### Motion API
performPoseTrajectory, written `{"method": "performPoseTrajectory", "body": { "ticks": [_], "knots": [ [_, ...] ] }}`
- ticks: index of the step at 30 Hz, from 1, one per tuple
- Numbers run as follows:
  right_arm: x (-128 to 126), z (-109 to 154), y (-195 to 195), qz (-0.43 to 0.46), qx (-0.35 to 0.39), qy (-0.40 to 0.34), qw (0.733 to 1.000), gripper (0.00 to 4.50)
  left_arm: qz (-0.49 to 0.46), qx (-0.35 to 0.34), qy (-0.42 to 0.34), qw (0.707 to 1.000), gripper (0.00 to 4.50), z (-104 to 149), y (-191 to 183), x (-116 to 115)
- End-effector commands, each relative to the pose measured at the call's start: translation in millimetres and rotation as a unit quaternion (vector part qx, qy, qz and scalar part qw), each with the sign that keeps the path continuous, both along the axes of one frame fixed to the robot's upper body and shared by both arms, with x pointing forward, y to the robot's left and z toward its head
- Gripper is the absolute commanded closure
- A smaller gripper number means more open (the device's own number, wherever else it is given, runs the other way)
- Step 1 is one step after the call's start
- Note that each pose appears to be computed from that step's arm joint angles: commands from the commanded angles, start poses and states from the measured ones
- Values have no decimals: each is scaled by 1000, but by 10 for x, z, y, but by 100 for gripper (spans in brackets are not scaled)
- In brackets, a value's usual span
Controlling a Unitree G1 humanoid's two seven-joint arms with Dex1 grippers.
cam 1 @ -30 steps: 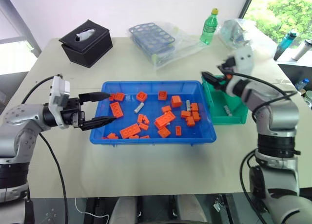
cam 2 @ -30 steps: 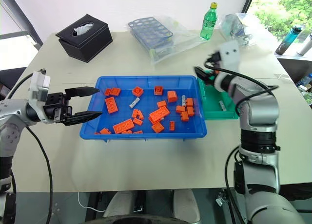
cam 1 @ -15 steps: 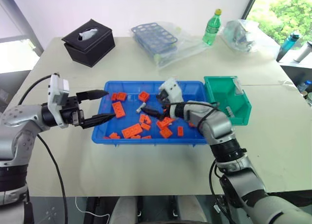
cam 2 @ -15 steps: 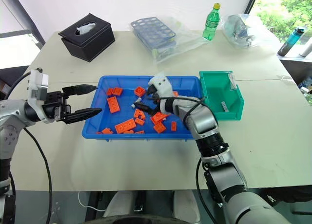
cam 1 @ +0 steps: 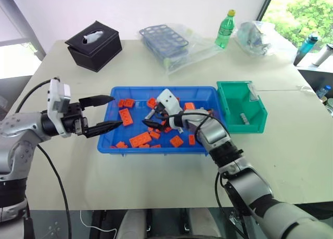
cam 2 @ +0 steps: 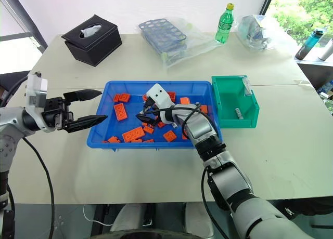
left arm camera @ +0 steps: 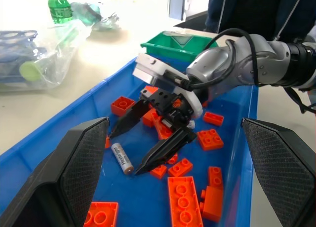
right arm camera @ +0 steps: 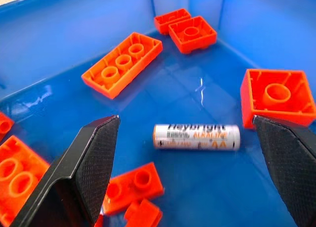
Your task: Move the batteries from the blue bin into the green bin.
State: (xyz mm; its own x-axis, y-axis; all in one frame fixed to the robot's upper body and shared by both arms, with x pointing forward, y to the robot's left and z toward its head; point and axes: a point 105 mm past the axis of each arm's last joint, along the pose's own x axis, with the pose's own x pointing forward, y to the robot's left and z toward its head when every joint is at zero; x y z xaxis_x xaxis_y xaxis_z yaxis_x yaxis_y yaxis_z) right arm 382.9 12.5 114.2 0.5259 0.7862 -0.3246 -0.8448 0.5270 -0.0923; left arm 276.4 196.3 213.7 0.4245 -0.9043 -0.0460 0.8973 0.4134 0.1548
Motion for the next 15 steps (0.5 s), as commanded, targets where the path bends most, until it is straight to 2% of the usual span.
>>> {"method": "performPoseTrajectory", "body": {
  "ticks": [1,6,10,15],
  "knots": [
    [96,-7,-10,-20,-25,5,999,7,2,4,-24,1000,0,127,21,-30],
    [89,3,2,-13,-43,39,998,7,6,5,-27,1000,0,141,33,-13],
    [22,-27,0,7,-73,39,997,7,10,5,-29,1000,0,157,41,0],
    [-61,103,14,19,-69,33,997,7,13,4,-30,999,0,153,46,0]
  ]
}}
